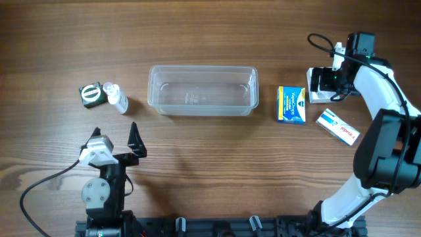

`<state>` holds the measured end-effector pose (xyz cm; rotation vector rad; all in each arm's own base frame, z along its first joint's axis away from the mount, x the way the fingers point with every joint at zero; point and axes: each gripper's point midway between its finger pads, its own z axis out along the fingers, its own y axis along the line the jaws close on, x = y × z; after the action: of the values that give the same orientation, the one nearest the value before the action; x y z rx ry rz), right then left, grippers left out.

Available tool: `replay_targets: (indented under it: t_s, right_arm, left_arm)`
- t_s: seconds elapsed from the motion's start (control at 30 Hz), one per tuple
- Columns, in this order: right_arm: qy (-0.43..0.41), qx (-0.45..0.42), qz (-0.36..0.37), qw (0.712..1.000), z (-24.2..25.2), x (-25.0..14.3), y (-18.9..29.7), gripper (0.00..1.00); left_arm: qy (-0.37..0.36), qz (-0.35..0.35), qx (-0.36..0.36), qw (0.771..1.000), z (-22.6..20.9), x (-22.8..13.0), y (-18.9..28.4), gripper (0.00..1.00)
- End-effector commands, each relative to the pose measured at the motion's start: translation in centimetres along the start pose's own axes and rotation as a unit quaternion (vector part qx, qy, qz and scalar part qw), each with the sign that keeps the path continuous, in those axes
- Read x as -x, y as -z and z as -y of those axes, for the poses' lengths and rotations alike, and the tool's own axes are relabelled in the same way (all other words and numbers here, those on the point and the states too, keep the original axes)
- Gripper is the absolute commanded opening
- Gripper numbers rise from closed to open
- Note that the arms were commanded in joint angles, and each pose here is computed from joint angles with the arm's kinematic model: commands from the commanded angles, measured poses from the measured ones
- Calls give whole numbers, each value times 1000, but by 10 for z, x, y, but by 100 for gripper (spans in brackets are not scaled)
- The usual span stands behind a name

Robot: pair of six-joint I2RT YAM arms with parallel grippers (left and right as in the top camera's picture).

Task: Pack container
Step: 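Reach right gripper to the white Hansaplast box and grasp it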

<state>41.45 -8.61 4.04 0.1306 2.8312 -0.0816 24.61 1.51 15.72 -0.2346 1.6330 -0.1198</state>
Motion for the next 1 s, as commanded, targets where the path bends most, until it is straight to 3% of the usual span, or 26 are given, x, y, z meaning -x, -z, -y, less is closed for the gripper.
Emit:
replay_targets:
  t_s: [0.0,0.47,0.63,0.77,0.97]
  right_arm:
    - [11,-6,-4,1000,2,2,-9,100]
    - [10,6,-10,1000,-2,0,-27,94]
    - [10,5,-4,1000,-1,3,-29,80]
    - [8,5,-3,1000,-1,4,-29,59]
    - [-9,5,-4,1000,-1,4,-28,58]
  left_arm:
    - [-9,-1,0,1000,-1,-2,0,100]
    - [-9,-2,0,1000,-1,-2,0,100]
    - [-9,-2,0,1000,-1,-2,0,100]
    - [-9,-2,0,1000,-1,-2,0,100]
    - [-9,-2,0,1000,-1,-2,0,100]
